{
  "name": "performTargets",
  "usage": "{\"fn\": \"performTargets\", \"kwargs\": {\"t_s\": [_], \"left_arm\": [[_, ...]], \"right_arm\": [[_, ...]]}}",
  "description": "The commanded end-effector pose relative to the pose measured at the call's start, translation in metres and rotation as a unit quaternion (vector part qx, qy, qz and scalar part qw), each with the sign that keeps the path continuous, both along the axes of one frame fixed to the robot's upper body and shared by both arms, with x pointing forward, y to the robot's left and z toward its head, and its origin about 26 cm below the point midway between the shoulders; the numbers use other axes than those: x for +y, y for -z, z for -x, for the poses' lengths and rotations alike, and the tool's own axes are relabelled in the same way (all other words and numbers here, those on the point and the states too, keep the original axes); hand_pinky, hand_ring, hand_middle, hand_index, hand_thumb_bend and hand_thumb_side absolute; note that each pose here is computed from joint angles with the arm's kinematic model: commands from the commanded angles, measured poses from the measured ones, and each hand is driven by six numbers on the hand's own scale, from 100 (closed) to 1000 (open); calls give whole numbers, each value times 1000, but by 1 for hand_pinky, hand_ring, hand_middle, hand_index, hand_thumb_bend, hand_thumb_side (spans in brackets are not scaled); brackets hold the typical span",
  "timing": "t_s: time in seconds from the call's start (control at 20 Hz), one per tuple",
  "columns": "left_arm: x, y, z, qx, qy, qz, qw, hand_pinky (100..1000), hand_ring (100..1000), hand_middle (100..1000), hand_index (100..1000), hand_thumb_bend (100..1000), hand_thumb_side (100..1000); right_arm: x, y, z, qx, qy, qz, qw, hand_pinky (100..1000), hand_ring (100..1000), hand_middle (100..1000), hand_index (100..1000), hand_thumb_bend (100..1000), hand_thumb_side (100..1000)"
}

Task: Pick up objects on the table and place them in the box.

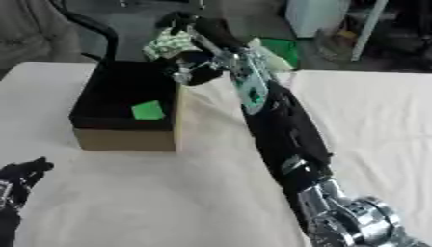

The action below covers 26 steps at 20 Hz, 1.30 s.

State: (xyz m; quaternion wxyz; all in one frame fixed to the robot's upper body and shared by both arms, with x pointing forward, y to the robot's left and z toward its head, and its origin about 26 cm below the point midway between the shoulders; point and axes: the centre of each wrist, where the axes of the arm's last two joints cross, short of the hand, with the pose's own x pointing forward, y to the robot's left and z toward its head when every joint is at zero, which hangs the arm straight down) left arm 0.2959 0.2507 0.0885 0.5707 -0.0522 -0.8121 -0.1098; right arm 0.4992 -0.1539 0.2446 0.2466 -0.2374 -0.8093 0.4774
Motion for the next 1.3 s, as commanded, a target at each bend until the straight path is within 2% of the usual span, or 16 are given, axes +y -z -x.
{"fn": "performTargets", "kwargs": {"t_s": [0.05, 0.25, 0.45, 0.8, 1.0, 1.1, 1.3], "left_arm": [[4, -4, 0, -8, -5, -3, 1000, 1000, 951, 668, 711, 100, 807], [6, -3, 1, -6, -10, -4, 1000, 1000, 951, 668, 711, 100, 805], [8, -2, 2, -4, -15, -4, 1000, 1000, 951, 667, 711, 100, 804], [13, 1, 4, 0, -25, -6, 1000, 1000, 950, 666, 710, 100, 801], [16, 3, 5, 3, -34, -8, 999, 1000, 950, 666, 710, 100, 801], [18, 4, 6, 6, -38, -9, 999, 1000, 950, 666, 710, 100, 802], [22, 7, 7, 11, -47, -11, 999, 1000, 950, 665, 709, 100, 802]], "right_arm": [[-34, -22, -2, -19, 26, -23, 999, 857, 757, 826, 886, 324, 100], [-82, -17, -3, -12, 56, -37, 998, 853, 752, 819, 884, 308, 100], [-138, -5, 0, 5, 94, -51, 994, 854, 747, 815, 884, 241, 100], [-234, 24, 26, 32, 183, -82, 979, 856, 750, 813, 884, 185, 100], [-292, 39, 54, 36, 263, -125, 956, 859, 743, 805, 878, 127, 100], [-318, 47, 69, 38, 305, -148, 940, 860, 736, 798, 874, 100, 100], [-359, 69, 101, 40, 369, -203, 906, 863, 729, 790, 868, 100, 119]]}}
